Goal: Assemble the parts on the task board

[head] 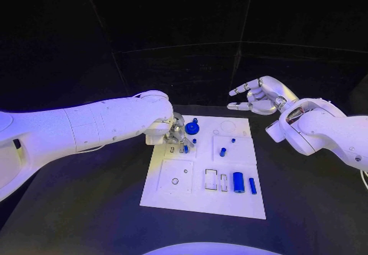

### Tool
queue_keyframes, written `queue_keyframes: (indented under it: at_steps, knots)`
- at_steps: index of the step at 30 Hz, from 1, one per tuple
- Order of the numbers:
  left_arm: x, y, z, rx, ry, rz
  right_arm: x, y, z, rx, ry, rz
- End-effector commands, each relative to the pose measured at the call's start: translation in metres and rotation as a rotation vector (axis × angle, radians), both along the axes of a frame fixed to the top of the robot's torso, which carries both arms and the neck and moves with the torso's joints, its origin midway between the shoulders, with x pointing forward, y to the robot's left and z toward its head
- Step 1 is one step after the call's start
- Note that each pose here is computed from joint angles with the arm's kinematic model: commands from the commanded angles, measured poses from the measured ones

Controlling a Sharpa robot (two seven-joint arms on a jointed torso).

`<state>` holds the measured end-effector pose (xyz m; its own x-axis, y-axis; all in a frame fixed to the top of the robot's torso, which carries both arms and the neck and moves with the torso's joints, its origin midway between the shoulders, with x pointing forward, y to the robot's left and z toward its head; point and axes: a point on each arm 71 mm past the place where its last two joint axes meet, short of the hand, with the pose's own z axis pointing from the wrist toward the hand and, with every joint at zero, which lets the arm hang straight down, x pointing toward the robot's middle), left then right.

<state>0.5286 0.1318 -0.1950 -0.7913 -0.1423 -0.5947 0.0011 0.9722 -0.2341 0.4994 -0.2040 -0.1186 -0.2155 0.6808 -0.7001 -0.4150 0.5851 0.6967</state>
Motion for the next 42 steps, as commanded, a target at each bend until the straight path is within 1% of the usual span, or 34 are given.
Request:
queue_keyframes:
  at_steps: [1, 20, 34, 42]
  knots:
    - [0.0001, 0.0006, -0.0004, 0.024, 0.009, -0.006, 0.0003, 0.0013, 0.0014, -0.001, -0.001, 0.008]
    - [0.0018, -0.0016, -0.0016, 0.032, 0.014, -0.012, 0.0009, 0.0032, 0.0011, -0.002, 0.0, 0.013]
    - [0.0011, -0.0045, -0.0024, 0.017, 0.017, -0.031, 0.0011, 0.0043, 0.0009, -0.002, 0.002, 0.014]
    - [0.001, -0.004, -0.0023, -0.001, 0.005, -0.028, 0.0013, 0.0046, 0.0009, -0.002, 0.001, 0.016]
